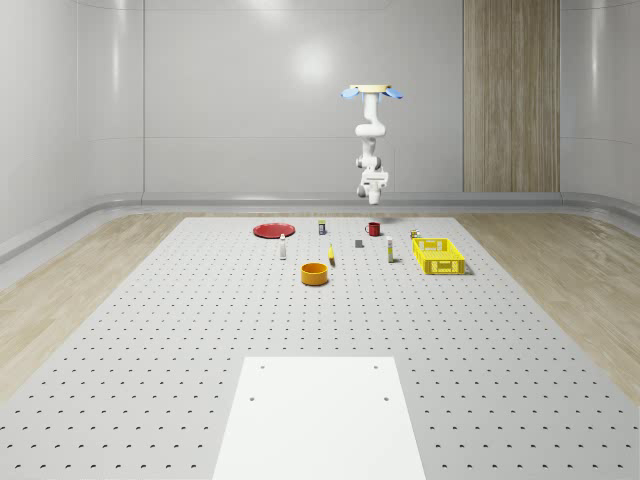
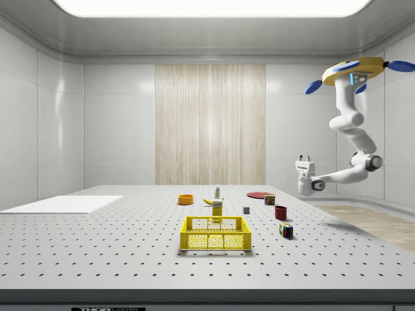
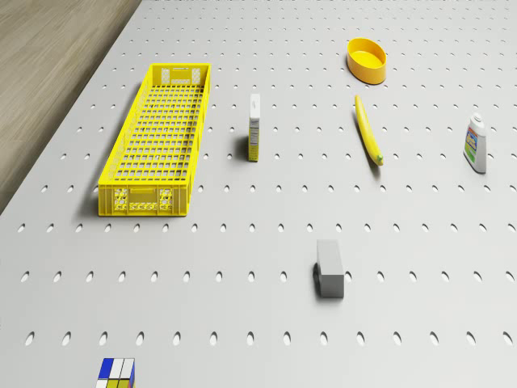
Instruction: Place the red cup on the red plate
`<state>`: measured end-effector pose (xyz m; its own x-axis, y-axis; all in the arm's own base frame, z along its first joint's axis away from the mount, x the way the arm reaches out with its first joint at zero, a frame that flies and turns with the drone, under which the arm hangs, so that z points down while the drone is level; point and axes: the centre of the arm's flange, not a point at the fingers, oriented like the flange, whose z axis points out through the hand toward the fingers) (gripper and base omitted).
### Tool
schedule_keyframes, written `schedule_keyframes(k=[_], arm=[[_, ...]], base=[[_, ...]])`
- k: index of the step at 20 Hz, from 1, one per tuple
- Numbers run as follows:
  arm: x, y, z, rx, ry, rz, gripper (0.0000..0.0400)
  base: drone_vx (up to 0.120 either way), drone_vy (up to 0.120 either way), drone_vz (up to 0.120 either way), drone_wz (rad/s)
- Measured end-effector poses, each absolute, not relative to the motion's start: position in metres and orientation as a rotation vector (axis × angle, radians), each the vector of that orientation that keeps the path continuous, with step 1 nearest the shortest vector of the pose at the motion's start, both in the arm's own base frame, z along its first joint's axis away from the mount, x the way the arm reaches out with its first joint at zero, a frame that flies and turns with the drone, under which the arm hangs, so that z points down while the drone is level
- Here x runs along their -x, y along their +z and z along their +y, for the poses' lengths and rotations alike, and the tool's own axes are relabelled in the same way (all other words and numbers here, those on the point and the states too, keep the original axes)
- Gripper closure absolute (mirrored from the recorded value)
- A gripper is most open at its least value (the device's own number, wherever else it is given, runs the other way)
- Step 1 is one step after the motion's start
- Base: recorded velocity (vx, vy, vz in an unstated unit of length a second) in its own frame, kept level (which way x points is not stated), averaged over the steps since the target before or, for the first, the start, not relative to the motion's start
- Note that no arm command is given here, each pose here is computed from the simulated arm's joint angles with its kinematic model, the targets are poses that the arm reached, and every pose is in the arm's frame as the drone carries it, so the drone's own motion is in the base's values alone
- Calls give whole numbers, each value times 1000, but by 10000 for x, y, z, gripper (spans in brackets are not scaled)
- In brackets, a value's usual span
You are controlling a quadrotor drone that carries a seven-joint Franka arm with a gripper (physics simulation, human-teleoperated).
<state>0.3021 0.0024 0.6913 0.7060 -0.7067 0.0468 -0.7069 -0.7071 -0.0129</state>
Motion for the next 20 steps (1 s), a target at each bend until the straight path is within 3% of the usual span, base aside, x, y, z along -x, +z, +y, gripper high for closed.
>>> schedule_keyframes(k=[3,7,17,20], arm=[[-3019,6912,40,-2883,88,-1195,0],[-3016,6910,78,-2850,114,-1181,0],[-3012,6825,405,-2548,295,-1059,0],[-3014,6687,625,-2310,405,-962,0]], base=[[120,-13,0,0],[120,-100,0,0],[120,0,0,0],[120,0,-93,0]])
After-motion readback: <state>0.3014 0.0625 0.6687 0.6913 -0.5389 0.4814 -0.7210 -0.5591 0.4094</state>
